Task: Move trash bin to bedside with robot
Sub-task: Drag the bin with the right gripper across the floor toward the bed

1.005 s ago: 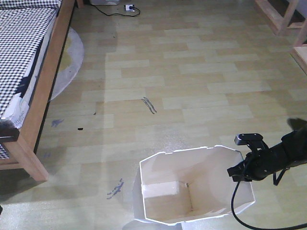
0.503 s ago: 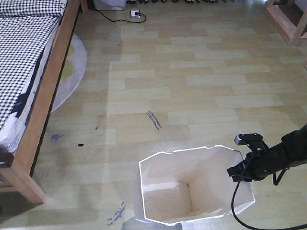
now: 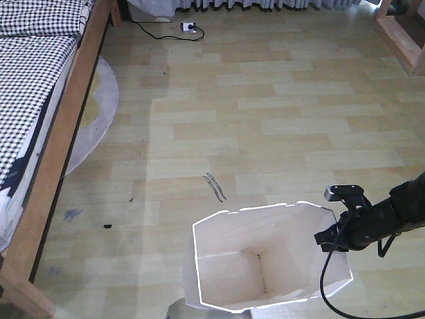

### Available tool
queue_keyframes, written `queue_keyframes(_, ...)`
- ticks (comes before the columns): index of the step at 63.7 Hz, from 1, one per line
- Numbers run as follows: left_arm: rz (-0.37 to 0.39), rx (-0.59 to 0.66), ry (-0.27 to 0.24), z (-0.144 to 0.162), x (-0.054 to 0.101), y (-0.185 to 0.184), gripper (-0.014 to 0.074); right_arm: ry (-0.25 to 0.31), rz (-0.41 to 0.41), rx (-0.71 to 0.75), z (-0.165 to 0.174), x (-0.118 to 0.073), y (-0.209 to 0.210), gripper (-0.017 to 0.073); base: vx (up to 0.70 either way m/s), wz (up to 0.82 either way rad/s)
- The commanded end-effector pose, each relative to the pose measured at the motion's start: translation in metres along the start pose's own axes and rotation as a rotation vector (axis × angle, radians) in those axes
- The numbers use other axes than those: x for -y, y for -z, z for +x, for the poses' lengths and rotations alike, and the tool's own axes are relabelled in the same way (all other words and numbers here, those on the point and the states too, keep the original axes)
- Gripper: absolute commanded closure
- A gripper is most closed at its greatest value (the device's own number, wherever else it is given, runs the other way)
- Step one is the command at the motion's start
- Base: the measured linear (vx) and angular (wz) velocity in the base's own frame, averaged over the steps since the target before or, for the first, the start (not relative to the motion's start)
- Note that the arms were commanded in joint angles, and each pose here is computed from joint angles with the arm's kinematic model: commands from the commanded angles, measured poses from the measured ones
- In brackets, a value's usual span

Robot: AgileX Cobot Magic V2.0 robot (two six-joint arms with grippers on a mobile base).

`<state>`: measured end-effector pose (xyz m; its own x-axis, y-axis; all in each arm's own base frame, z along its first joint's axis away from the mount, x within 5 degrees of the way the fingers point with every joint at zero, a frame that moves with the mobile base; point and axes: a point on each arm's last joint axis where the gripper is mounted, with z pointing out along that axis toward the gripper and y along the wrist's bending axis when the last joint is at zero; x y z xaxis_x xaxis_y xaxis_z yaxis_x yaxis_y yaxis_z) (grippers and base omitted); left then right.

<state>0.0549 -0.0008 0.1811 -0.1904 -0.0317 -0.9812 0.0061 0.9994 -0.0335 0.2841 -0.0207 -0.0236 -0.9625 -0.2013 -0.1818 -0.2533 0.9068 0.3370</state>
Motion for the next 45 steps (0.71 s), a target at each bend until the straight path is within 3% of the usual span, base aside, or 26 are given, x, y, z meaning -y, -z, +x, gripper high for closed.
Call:
queue_keyframes(1, 0.005, 0.065, 0.007, -0.0008, 0.0001, -0.0005, 0.0599, 0.007, -0.162, 0.090, -0.0156, -0.0187, 0.0193, 0.0564, 0.27, 0.01)
queue_keyframes(45, 0.005, 0.065, 0.007, -0.0008, 0.0001, -0.0005, 0.0599, 0.006, -0.164, 0.090, -0.0156, -0.0189, 0.0193, 0.0564, 0.30, 0.02)
